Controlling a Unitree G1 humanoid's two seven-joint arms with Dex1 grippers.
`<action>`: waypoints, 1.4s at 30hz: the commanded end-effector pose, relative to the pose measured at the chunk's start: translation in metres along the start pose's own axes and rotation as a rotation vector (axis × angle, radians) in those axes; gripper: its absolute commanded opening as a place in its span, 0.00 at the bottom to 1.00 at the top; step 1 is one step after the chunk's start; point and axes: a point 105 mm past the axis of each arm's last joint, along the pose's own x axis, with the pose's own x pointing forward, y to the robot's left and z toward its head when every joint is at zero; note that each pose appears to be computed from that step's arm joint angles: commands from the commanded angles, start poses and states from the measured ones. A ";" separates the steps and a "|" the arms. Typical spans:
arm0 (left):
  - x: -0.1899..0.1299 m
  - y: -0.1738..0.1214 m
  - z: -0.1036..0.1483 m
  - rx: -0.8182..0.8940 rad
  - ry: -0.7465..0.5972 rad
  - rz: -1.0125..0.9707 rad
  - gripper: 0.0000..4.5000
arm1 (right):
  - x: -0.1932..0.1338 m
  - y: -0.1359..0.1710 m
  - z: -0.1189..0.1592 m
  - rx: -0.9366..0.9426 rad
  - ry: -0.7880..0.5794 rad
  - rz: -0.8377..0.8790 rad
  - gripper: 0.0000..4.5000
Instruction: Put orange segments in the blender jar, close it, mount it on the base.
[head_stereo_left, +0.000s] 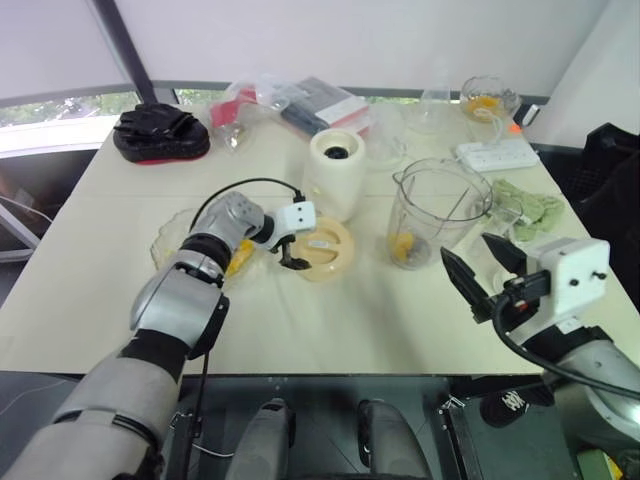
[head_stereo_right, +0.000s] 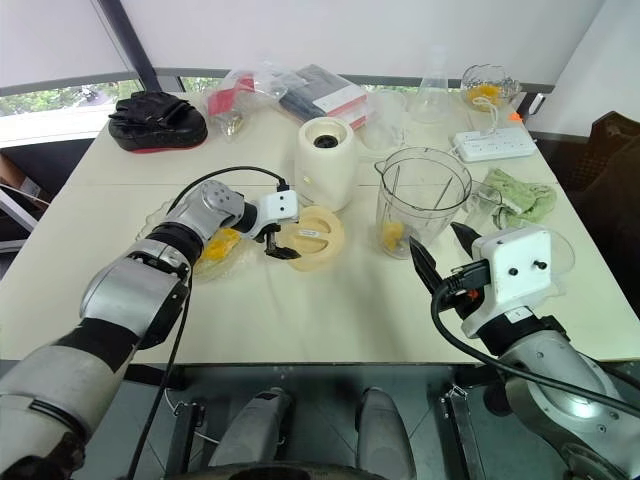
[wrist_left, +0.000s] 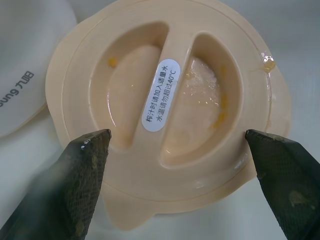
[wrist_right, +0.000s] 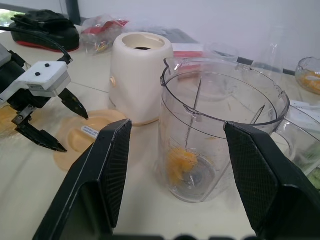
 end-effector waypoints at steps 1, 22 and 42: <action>0.000 0.004 0.009 0.029 0.002 0.007 0.94 | -0.002 0.005 0.010 -0.016 -0.043 0.012 0.68; -0.015 0.013 0.017 0.060 -0.088 0.047 0.40 | -0.002 0.004 0.009 -0.019 -0.033 0.007 0.69; 0.000 0.001 0.016 0.048 -0.090 0.012 0.40 | 0.002 0.009 0.007 -0.009 -0.022 0.031 0.69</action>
